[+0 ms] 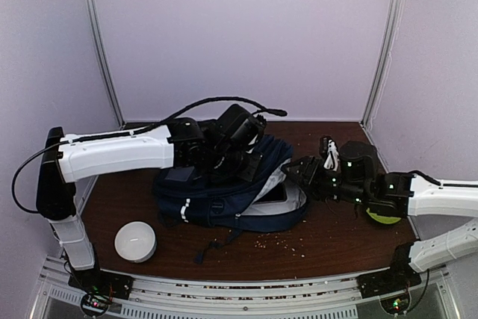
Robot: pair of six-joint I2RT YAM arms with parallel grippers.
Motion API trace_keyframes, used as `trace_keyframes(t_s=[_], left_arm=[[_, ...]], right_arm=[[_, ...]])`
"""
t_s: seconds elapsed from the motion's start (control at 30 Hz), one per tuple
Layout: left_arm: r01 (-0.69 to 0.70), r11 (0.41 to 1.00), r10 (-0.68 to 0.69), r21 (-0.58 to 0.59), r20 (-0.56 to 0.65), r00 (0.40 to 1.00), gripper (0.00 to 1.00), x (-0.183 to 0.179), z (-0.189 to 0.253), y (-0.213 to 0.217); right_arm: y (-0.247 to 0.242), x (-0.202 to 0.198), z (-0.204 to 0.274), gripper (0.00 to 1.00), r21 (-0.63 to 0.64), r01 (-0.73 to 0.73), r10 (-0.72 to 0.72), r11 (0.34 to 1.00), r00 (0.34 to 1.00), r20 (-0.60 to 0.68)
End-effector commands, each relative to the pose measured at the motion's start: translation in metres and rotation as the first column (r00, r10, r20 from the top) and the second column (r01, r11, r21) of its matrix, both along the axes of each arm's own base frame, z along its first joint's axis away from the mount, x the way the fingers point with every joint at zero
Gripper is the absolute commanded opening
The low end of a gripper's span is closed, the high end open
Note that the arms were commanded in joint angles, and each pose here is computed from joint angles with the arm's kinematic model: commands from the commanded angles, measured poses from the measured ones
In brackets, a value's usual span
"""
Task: Pack the student bag
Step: Adjust the student bag at the center of the board.
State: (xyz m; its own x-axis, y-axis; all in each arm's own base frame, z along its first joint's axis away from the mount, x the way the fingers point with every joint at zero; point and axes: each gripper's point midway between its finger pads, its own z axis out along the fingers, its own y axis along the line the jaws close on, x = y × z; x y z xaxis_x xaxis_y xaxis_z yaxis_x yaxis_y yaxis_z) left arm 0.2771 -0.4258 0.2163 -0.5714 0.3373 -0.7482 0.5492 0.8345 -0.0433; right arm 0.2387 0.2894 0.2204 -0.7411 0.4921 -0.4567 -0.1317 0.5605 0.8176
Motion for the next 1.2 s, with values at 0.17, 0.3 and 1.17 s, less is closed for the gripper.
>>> trace_keyframes(t_s=[0.17, 0.3, 1.17], left_arm=[[-0.035, 0.994, 0.034, -0.107, -0.006, 0.999, 0.0, 0.009, -0.017, 0.005], [-0.029, 0.994, 0.028, -0.11, -0.008, 1.0, 0.0, 0.007, -0.021, 0.007], [0.01, 0.994, -0.006, -0.105, 0.032, 0.999, 0.0, 0.007, -0.022, 0.004]], right_arm=[[0.004, 0.015, -0.026, 0.57, -0.217, 0.014, -0.021, 0.976, 0.999, -0.032], [0.006, 0.017, -0.035, 0.55, -0.266, 0.004, -0.02, 0.964, 0.998, -0.057], [-0.047, -0.012, -0.104, 0.19, -0.377, 0.018, -0.107, 0.926, 0.97, -0.217]])
